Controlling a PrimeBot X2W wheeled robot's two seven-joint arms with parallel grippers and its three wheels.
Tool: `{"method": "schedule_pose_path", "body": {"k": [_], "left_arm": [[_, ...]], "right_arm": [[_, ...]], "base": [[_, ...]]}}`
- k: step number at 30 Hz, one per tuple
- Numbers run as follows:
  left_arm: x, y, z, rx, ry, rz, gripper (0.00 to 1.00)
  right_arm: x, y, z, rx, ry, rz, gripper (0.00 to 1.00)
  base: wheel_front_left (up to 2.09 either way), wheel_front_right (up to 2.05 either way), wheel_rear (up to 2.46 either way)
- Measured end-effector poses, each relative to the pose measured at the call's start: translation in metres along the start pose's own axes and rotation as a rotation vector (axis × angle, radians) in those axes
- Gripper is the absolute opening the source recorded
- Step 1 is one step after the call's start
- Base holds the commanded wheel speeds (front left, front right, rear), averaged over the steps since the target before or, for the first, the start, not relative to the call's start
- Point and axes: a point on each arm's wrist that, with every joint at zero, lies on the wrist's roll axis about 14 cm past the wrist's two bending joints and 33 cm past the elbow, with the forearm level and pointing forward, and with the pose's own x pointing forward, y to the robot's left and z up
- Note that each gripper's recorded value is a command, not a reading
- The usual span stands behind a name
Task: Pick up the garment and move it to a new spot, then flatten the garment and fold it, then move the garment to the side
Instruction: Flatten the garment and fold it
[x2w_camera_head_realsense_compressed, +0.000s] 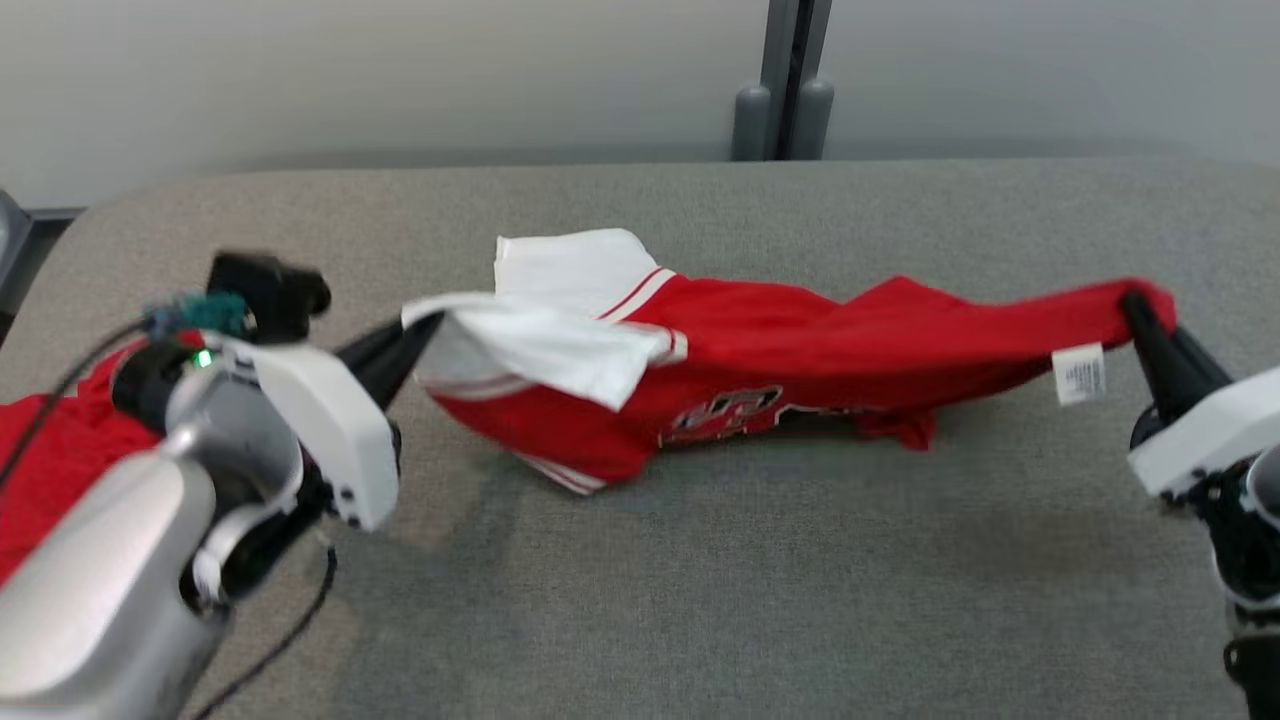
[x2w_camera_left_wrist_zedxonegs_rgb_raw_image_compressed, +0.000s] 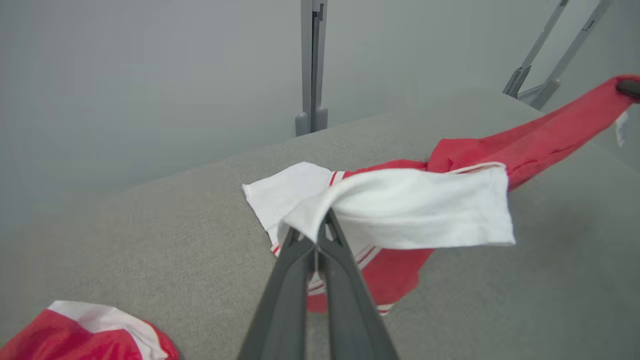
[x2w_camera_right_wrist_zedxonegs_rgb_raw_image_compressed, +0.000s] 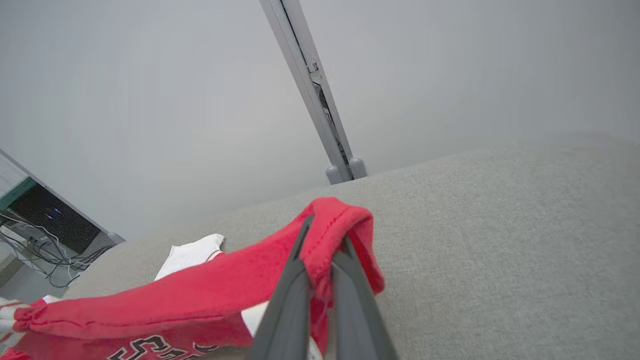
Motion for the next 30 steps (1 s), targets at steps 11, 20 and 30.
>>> {"method": "schedule_pose_path", "body": {"k": [11, 20, 30], "left_arm": [[0.097, 0.067, 0.097, 0.177, -0.093, 0.071, 0.0], [0.162, 0.115, 0.171, 0.252, -0.257, 0.164, 0.0], [0.171, 0.109, 0.226, 0.294, -0.438, 0.186, 0.0]], "right_arm": [[0.102, 0.006, 0.076, -0.05, -0.133, 0.084, 0.0], [0.178, 0.018, 0.122, -0.085, -0.229, 0.143, 0.0], [0.19, 0.041, 0.186, -0.186, -0.379, 0.175, 0.0]], "base": [[0.0, 0.0, 0.0], [0.0, 0.0, 0.0], [0.0, 0.0, 0.0]]}}
